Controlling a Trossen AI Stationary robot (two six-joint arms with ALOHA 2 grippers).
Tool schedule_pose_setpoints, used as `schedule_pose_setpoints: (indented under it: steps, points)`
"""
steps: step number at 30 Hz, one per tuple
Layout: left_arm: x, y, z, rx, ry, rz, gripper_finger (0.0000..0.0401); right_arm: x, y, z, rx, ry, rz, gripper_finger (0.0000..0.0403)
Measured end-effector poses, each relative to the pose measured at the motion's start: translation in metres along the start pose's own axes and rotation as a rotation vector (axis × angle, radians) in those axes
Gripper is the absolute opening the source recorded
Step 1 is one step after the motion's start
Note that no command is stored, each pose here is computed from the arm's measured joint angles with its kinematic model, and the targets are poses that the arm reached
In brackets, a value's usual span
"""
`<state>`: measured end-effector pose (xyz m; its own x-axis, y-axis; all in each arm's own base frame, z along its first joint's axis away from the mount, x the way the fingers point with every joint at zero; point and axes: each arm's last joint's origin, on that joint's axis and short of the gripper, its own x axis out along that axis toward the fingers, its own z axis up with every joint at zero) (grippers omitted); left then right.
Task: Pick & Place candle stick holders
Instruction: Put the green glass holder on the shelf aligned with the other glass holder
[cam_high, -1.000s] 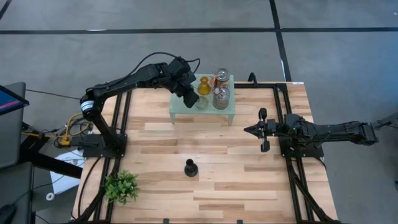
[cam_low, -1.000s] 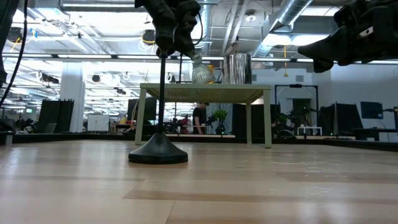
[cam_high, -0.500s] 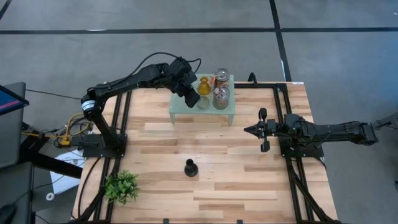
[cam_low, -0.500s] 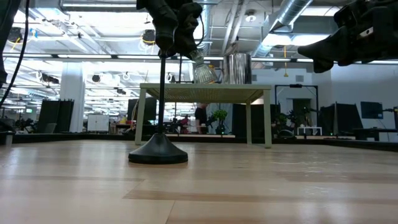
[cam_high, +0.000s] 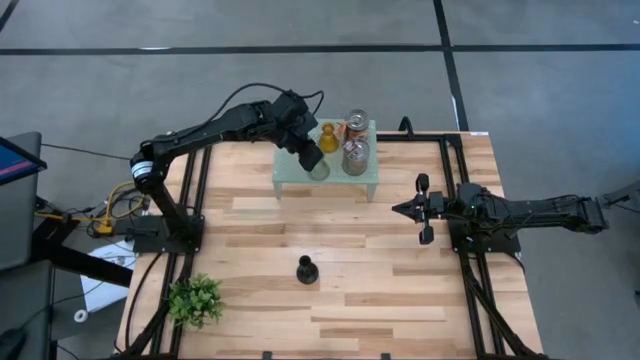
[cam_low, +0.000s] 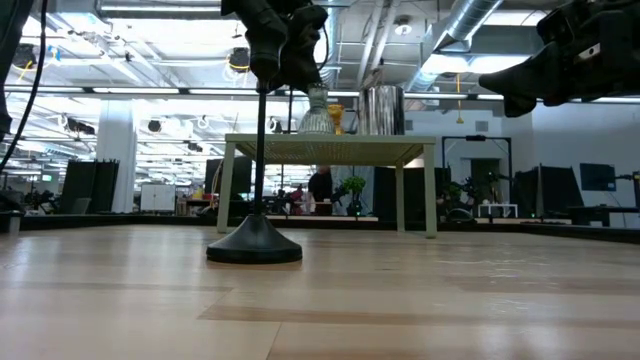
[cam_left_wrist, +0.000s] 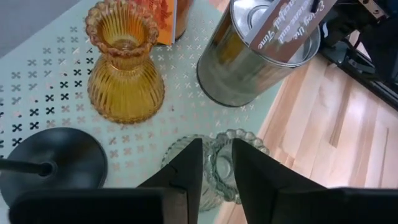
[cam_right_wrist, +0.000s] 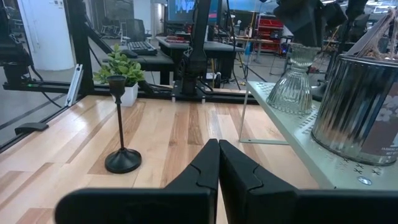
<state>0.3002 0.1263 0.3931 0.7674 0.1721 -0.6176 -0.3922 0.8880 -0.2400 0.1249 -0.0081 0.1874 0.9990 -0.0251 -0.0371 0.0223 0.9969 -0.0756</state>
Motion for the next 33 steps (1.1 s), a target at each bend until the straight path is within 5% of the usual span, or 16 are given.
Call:
schedule_pose_setpoints:
  steps: [18, 33]
  points:
    - [-0.001, -0.001, 0.007, 0.015, -0.072, -0.015, 0.0091, 0.0, 0.0, 0.0, 0.0, 0.0, 0.0, 0.0]
    - [-0.05, -0.02, 0.006, 0.022, -0.168, -0.076, 0.0091, 0.0, 0.0, 0.0, 0.0, 0.0, 0.0, 0.0]
